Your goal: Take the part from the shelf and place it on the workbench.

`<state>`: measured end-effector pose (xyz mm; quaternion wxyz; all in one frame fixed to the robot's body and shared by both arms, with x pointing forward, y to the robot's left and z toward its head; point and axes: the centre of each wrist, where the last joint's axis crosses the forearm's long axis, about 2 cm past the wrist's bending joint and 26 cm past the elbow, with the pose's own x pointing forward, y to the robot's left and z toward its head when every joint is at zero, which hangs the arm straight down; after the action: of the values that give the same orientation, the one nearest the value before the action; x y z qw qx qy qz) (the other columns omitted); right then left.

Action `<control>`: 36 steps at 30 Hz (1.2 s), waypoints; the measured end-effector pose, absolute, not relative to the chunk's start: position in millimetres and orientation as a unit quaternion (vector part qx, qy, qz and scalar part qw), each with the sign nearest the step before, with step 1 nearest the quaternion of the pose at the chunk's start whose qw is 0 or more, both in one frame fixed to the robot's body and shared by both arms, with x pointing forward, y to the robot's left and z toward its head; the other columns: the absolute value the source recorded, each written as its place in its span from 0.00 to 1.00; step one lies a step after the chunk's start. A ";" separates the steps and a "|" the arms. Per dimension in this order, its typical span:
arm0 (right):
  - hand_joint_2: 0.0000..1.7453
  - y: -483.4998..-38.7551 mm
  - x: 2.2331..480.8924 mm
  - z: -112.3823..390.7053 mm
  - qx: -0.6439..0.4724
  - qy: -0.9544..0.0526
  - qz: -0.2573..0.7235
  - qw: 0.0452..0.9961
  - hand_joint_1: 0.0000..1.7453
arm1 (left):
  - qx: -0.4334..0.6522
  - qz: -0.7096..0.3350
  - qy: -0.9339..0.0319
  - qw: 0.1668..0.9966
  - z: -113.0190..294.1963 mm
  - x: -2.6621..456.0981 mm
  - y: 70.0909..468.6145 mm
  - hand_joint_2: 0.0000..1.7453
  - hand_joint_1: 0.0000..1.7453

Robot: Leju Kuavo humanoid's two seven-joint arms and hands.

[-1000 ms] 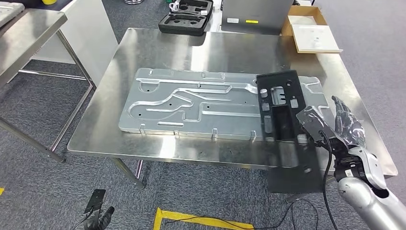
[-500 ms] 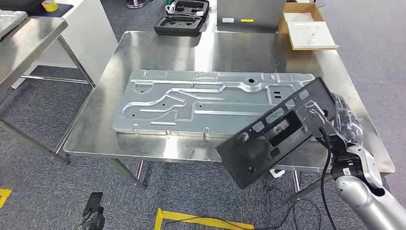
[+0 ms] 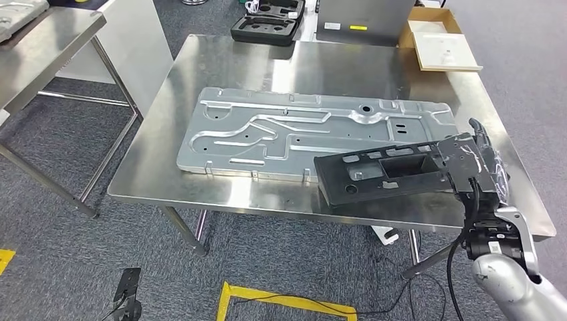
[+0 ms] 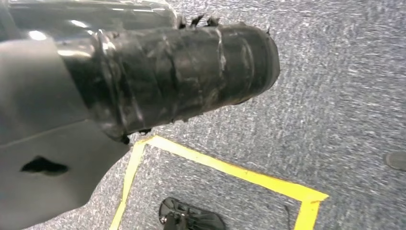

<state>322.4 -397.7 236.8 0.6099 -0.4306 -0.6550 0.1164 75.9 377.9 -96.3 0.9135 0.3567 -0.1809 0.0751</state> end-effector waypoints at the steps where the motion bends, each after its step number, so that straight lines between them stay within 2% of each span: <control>1: 0.00 -396.3 320.9 238.7 -0.430 -0.660 0.109 0.606 0.00 | 0.357 0.076 -0.180 0.913 -96.3 75.8 377.7 0.00 0.00; 10: 0.00 -396.0 289.2 256.5 -0.449 -0.715 0.001 0.537 0.00 | 0.364 0.089 -0.168 0.912 -97.1 70.5 377.2 0.00 0.00; 25: 0.00 -419.3 219.7 289.3 -0.350 -0.794 -0.170 0.466 0.00 | 0.368 0.105 -0.165 0.909 -96.8 71.9 377.1 0.00 0.00; 36: 0.00 -428.4 182.2 288.7 -0.327 -0.799 -0.230 0.448 0.00 | 0.368 0.107 -0.170 0.908 -97.1 70.8 376.5 0.00 0.00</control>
<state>182.2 -428.4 288.7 0.4484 -0.3274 -0.7992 -0.2304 70.8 376.5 -97.1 0.9078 0.3684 -0.1698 0.1066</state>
